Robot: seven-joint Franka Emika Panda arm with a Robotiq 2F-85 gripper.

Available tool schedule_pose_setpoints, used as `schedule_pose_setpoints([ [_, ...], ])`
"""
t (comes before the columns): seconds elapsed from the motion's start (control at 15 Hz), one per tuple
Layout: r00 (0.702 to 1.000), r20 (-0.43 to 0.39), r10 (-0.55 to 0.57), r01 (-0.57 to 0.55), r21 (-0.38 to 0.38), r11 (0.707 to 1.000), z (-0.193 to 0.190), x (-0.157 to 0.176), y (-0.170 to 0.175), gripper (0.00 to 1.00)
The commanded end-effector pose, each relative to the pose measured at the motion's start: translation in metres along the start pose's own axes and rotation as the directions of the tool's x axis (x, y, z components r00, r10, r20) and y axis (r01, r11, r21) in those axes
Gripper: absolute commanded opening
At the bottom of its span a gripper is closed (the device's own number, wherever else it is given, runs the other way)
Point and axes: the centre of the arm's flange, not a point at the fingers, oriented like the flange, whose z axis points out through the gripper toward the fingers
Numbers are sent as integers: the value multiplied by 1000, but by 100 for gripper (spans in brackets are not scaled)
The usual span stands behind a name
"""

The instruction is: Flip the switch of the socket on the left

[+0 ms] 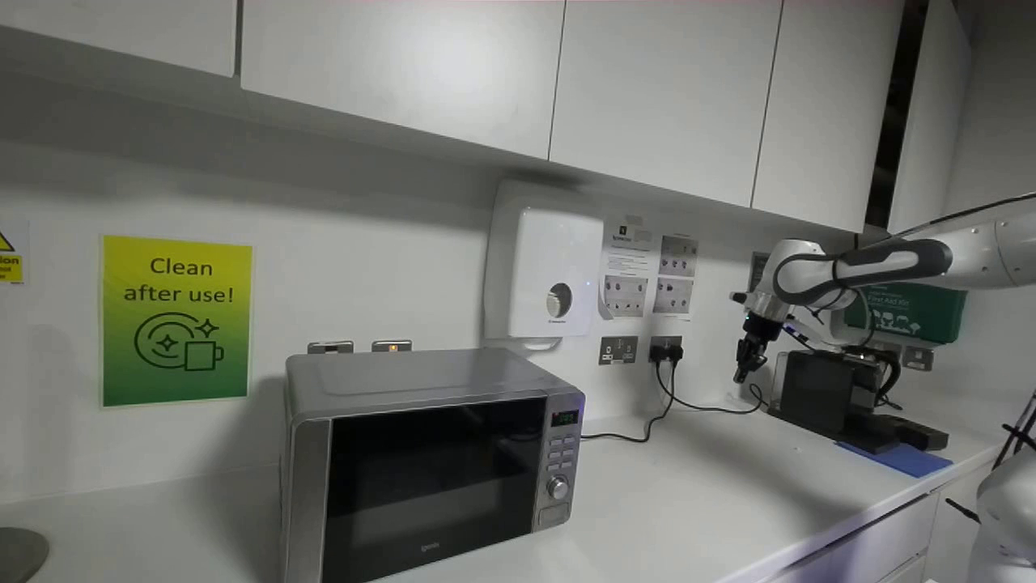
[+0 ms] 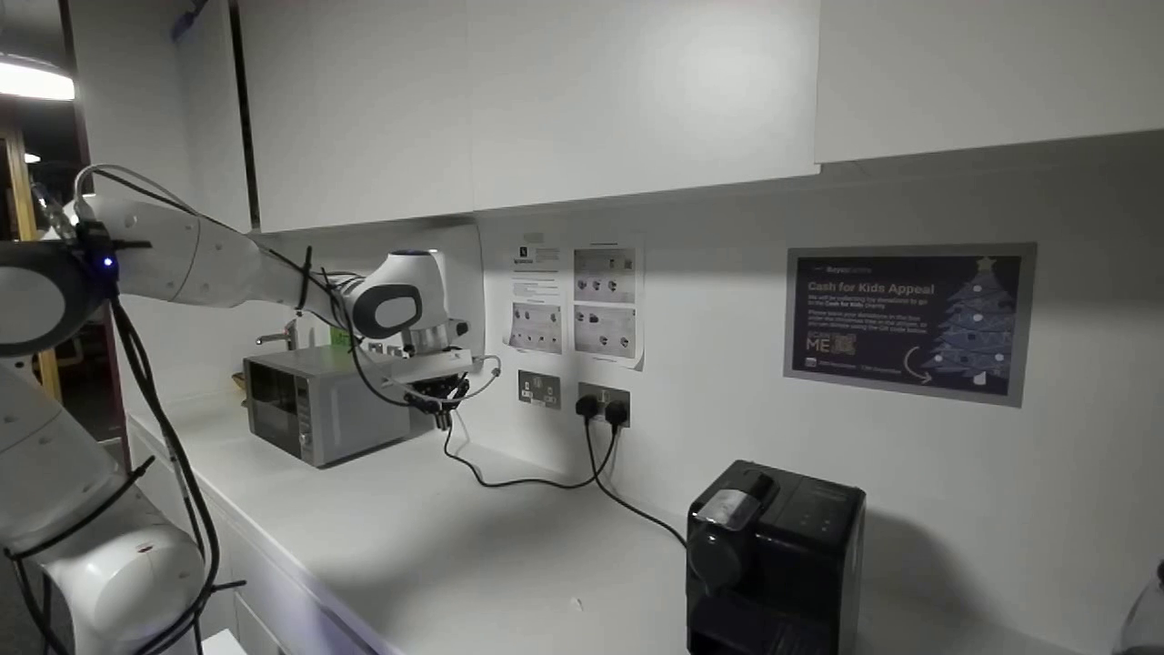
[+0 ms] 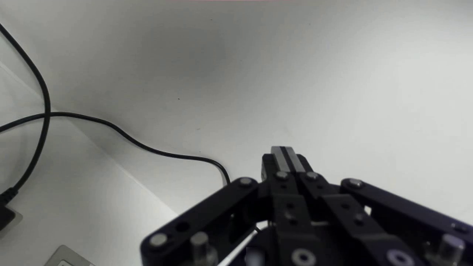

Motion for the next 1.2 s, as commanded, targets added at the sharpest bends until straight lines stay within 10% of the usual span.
schedule_pose_setpoints([
  [0.0,999,-35,-19,19,6,1000,-12,-20,-17,0],
  [0.6,998,-55,-3,3,-2,1000,-21,-32,-29,0],
  [0.67,998,-57,-3,3,0,1000,-22,-31,-29,26],
  [1.0,998,-57,-25,25,11,1000,-18,-16,-28,57],
  [1.07,999,-40,-11,11,-12,1000,-15,-17,-26,38],
  [1.13,999,-40,-15,15,-11,1000,-15,-15,-27,45],
])
